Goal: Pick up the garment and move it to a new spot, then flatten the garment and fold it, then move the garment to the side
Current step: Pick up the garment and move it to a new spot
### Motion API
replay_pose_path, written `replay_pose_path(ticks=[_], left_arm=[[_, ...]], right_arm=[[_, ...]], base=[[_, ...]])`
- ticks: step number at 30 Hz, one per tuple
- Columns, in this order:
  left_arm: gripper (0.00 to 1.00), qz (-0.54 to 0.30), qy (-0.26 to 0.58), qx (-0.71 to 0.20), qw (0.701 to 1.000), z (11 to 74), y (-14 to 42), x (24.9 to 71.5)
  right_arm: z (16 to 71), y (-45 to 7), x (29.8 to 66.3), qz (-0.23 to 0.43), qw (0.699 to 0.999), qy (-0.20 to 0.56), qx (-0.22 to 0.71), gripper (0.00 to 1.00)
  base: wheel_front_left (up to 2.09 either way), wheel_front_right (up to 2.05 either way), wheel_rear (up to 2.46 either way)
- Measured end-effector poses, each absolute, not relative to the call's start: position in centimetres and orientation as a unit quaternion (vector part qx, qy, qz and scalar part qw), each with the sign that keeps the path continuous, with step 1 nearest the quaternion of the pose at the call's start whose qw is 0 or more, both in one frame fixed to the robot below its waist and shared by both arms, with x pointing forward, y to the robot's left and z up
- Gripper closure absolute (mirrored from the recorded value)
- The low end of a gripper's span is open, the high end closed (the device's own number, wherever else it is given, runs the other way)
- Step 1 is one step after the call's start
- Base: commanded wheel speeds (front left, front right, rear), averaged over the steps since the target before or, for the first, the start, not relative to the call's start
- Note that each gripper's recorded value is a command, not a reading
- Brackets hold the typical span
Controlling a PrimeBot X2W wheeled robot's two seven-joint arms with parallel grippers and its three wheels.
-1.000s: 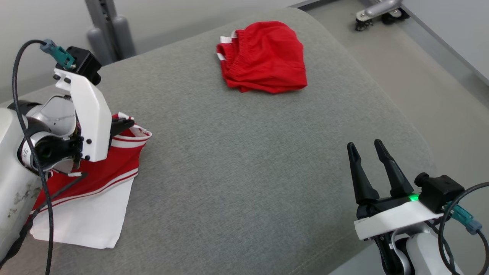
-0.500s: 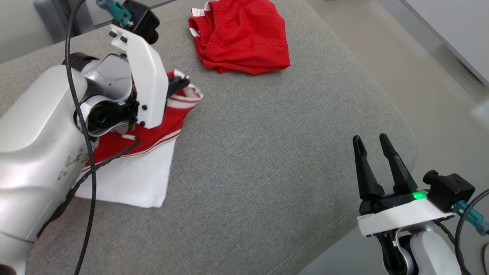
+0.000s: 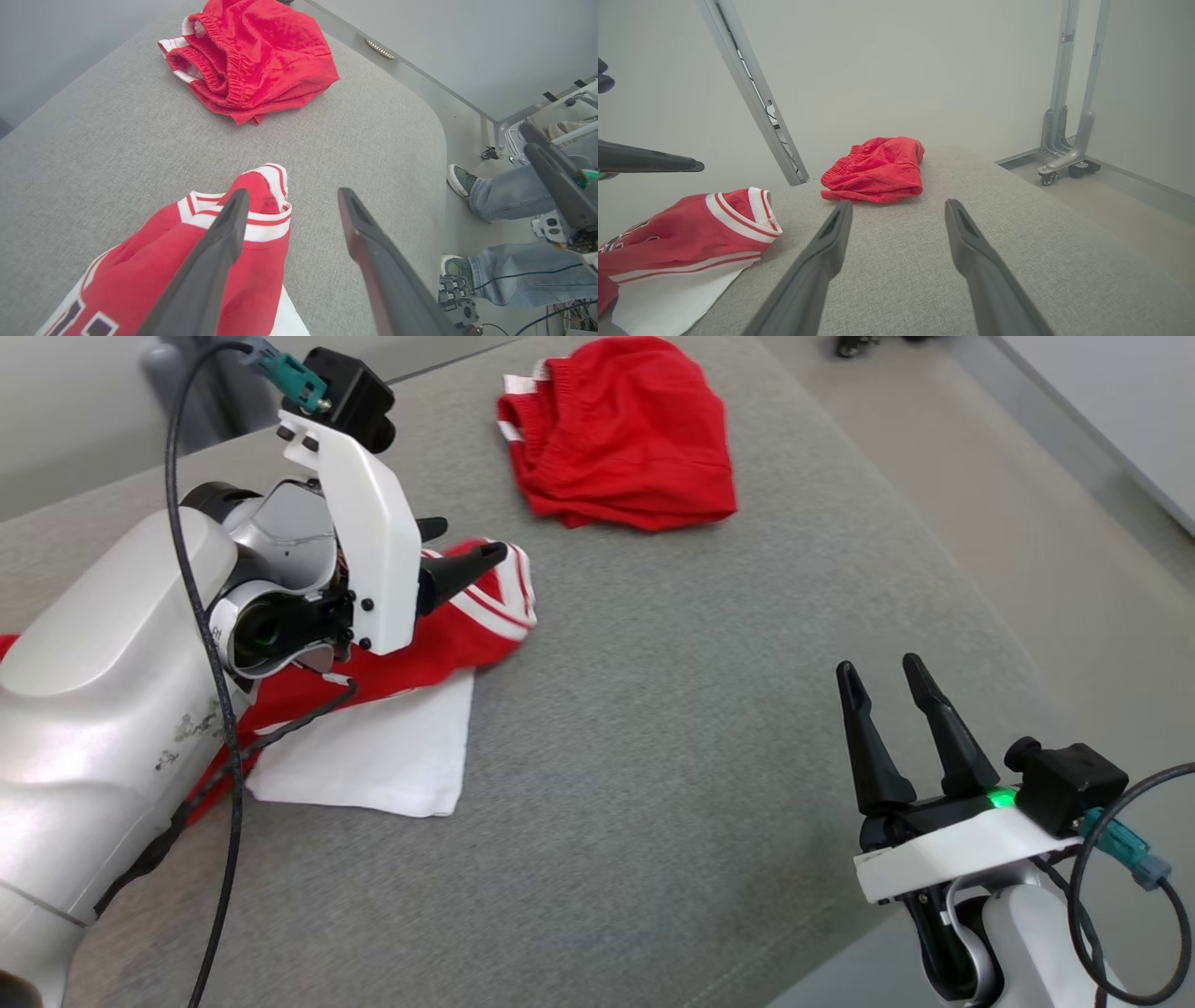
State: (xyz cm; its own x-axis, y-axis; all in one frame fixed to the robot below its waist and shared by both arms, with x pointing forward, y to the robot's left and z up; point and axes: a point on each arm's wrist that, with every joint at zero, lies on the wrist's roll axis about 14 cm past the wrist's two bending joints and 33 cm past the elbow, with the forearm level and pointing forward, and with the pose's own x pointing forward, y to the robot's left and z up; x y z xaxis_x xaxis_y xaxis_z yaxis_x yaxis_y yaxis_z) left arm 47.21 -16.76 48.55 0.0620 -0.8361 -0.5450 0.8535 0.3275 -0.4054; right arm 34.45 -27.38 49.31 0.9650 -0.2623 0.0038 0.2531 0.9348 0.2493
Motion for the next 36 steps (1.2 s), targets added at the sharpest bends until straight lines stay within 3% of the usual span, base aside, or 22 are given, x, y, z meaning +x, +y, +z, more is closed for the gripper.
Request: replay_pose_path(ticks=[8,22,29,36], left_arm=[[0.00,-0.535,0.344,0.009,0.772,50.1,-11.1,48.8],[0.00,-0.378,0.200,-0.011,0.904,53.8,4.2,51.2],[0.00,-0.288,0.112,-0.035,0.950,55.4,10.2,49.4],[0.00,-0.211,0.035,-0.063,0.975,56.2,13.7,46.4]], right_arm=[[49.4,-24.9,37.1,-0.080,0.990,-0.020,0.117,0.00],[49.6,-20.2,39.8,0.012,0.993,-0.023,0.114,0.00],[50.6,-18.9,39.8,0.037,0.993,-0.035,0.110,0.00],[51.3,-18.2,38.9,0.047,0.992,-0.045,0.111,0.00]], base=[[0.00,0.00,0.00],[0.00,0.00,0.00],[0.00,0.00,0.00],[0.00,0.00,0.00]])
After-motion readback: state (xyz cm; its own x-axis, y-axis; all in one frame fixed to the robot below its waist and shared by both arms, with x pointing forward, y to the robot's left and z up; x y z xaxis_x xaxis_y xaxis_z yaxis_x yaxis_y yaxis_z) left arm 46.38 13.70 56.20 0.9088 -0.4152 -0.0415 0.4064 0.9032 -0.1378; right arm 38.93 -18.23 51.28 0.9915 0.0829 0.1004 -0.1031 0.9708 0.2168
